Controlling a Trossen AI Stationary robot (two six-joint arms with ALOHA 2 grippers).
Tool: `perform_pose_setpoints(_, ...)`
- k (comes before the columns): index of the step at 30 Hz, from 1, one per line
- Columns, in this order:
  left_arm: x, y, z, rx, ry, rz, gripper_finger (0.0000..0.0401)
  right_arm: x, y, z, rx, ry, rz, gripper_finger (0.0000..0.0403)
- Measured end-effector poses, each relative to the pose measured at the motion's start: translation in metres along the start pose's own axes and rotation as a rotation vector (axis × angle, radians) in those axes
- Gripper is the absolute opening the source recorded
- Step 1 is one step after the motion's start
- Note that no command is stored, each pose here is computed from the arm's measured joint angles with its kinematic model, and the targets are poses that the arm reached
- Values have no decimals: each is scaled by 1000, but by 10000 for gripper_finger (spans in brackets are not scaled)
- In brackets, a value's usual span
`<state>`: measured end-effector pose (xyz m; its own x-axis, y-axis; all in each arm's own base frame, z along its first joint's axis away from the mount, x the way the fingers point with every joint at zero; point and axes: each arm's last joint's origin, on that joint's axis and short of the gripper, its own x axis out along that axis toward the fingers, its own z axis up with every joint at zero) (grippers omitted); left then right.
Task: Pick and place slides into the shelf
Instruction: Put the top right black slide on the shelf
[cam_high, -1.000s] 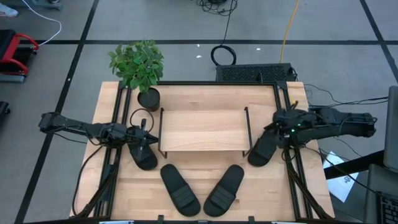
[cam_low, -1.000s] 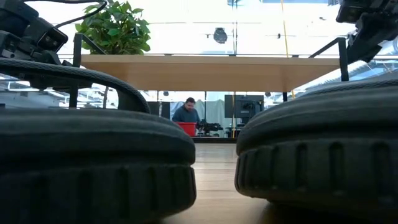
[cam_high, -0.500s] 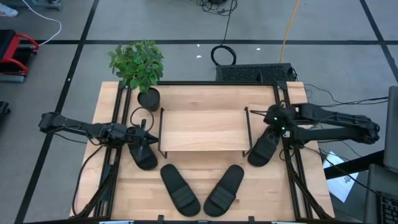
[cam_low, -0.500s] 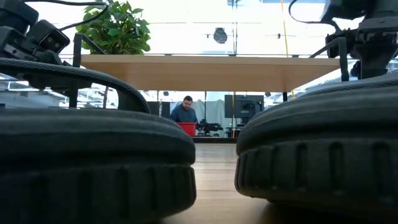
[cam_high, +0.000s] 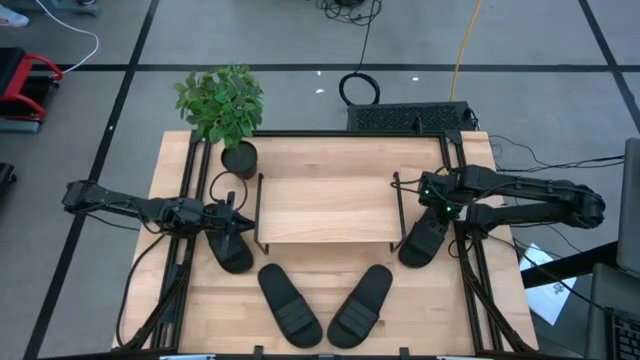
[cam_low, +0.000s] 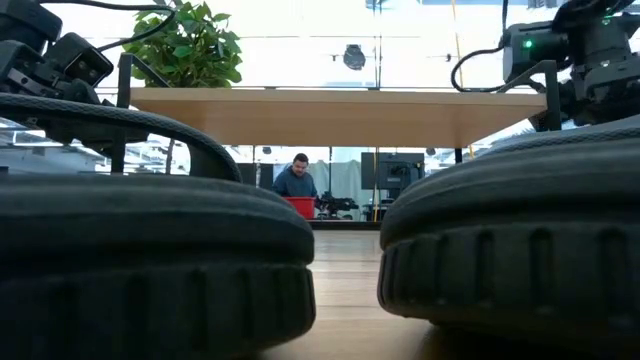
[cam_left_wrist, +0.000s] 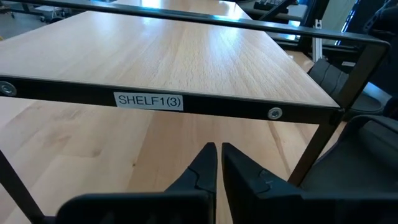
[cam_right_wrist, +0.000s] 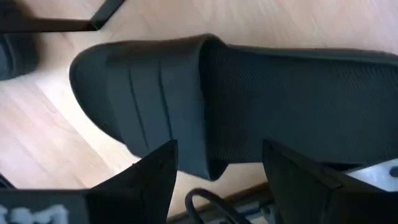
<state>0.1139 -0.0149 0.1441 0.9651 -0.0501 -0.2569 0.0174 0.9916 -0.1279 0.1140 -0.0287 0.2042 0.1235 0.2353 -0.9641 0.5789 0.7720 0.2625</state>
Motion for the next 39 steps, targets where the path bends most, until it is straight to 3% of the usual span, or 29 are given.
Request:
perform_pose_setpoints(7,0,0,0,-1,0,0,1,14,-4,4,25,31,49,222)
perform_pose_setpoints(19,0,0,0,-3,0,0,25,29,-4,8,95,88,127,221)
perform_pose_setpoints(25,0,0,0,-7,0,0,13,37,-5,6,62,112,210,219)
perform_pose_setpoints(29,0,0,0,-8,0,0,2,37,-5,5,55,110,201,176)
perform_pose_setpoints(35,0,0,0,-22,0,0,14,33,-7,1,25,53,158,31)
perform_pose_setpoints(39,0,0,0,-33,0,0,25,25,-6,-2,-8,-9,167,12)
